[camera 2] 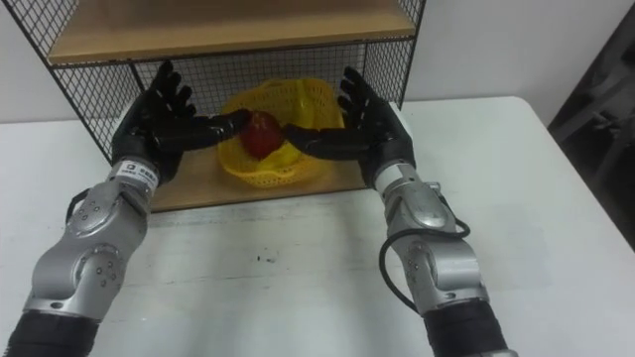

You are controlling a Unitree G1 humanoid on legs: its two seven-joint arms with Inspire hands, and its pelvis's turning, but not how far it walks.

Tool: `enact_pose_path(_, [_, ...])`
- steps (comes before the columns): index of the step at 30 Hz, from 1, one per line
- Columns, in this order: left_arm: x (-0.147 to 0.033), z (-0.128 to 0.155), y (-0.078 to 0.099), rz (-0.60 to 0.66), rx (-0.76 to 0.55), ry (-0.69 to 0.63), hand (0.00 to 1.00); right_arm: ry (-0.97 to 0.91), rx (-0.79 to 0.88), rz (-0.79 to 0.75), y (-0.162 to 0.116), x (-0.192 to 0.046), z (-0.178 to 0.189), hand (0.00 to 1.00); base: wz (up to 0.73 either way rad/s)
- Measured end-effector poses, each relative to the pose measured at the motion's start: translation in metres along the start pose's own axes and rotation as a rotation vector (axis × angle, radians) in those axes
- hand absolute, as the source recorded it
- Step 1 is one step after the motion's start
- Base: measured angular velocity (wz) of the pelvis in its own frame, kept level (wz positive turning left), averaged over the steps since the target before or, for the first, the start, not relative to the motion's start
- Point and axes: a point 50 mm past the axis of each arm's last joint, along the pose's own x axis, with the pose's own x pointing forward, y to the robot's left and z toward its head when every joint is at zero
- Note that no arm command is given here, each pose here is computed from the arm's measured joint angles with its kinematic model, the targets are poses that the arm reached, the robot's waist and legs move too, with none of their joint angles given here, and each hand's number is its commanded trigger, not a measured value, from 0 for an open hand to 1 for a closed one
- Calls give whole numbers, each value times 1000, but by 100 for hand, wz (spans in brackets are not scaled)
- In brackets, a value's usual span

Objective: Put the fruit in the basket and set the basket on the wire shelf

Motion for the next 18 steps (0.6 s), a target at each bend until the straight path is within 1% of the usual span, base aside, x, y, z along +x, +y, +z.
enact_pose_path(4, [0, 0, 0, 0, -1, -1, 0, -34, 0, 6, 2, -3, 6, 0, 0])
enact_pose_path(10, [-1, -1, 1, 3, 0, 2, 0, -27, -2, 4, 1, -5, 4, 0, 5])
enact_pose_path(14, [-3, 4, 0, -6, -1, -20, 0, -25, -10, -10, -3, -14, -2, 0, 0])
enact_pose_path(18, [-10, 3, 1, -17, 0, -35, 0, 8, -26, -45, -13, -24, -14, 0, -3])
